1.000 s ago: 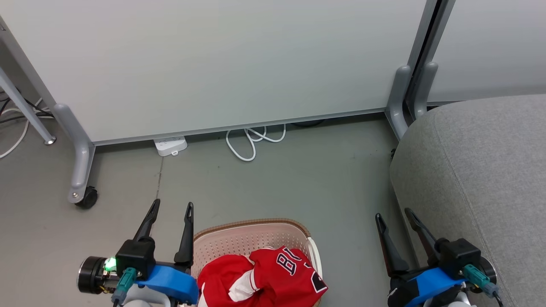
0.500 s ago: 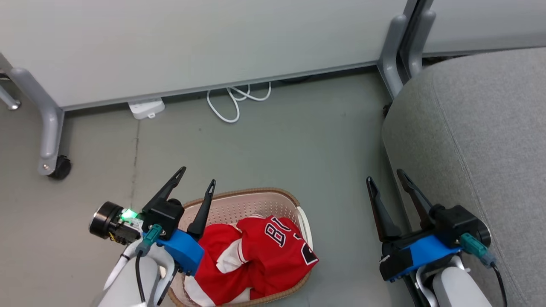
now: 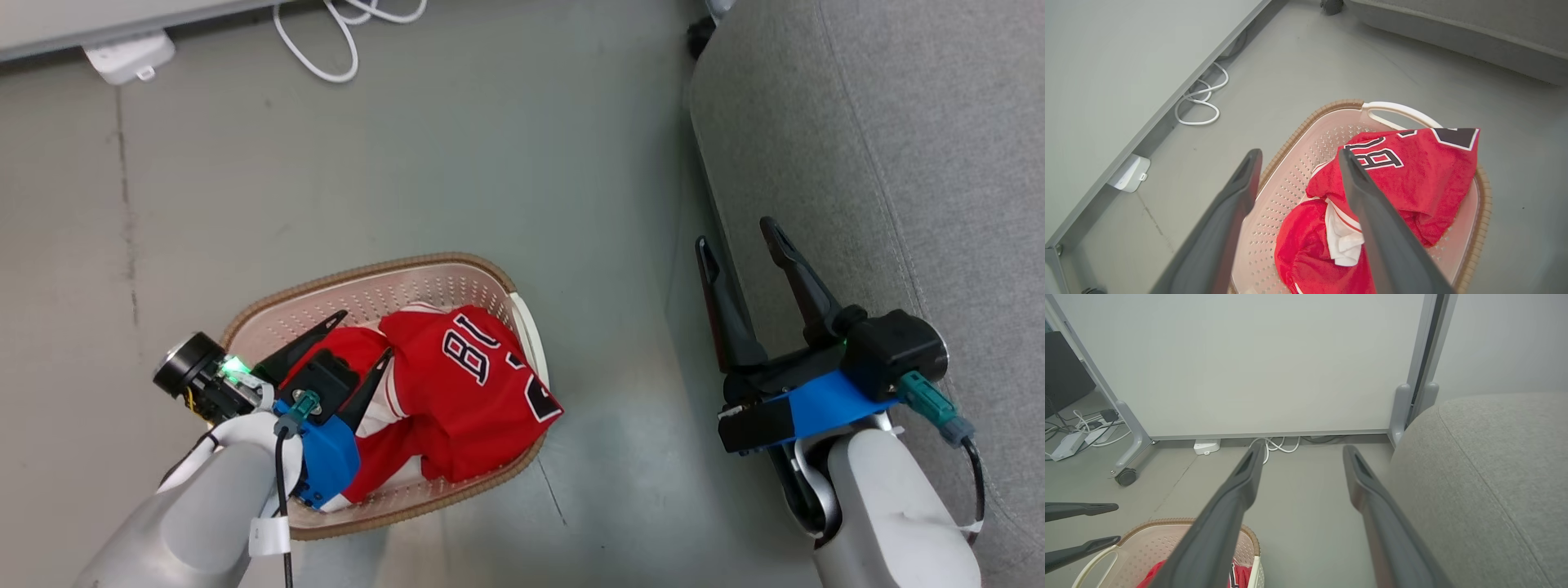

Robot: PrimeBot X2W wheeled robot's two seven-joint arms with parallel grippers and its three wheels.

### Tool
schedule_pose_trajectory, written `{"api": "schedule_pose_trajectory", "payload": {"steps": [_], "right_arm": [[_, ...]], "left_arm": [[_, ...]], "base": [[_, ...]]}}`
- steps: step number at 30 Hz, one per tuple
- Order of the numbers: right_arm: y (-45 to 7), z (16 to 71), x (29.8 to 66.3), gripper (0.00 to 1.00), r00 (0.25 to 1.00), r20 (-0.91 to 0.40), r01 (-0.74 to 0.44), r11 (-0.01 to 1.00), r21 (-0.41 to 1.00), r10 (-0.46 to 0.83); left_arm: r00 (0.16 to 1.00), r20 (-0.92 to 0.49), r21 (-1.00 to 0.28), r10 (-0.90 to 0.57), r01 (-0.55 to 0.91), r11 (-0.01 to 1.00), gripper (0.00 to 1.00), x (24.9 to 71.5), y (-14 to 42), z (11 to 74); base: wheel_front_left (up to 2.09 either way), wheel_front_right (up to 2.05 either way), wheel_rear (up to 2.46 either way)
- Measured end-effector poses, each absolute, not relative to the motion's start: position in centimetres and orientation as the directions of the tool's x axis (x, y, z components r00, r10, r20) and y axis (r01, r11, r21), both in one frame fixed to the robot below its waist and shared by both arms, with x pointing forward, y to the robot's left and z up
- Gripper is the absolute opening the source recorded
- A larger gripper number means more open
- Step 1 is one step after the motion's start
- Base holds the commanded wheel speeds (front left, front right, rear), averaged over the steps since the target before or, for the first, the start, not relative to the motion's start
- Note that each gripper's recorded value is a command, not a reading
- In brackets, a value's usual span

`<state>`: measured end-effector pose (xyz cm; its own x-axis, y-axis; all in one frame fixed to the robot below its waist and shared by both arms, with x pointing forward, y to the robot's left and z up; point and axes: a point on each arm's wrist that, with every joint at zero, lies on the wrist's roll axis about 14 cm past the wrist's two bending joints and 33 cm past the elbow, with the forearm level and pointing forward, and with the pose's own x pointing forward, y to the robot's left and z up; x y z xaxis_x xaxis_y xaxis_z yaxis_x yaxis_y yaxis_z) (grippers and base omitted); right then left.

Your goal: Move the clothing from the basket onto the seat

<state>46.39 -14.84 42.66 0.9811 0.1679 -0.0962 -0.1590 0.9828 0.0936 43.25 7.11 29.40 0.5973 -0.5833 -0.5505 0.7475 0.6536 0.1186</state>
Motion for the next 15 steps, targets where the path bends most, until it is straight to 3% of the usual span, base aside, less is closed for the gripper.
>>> {"api": "schedule_pose_trajectory", "payload": {"steps": [7,15], "right_arm": [[-15.8,39.2,48.2,1.0,0.976,-0.153,-0.143,0.987,0.074,0.153],[-16.4,35.9,49.8,1.0,0.969,-0.197,-0.141,0.989,0.047,0.147]], "left_arm": [[0.396,-0.704,0.043,-0.589,0.852,0.522,1.0,41.2,7.0,21.7],[0.244,-0.777,-0.044,-0.58,0.898,0.437,1.0,39.4,6.8,16.2]], "base": [[0.0,0.0,0.0],[0.0,0.0,0.0]]}}
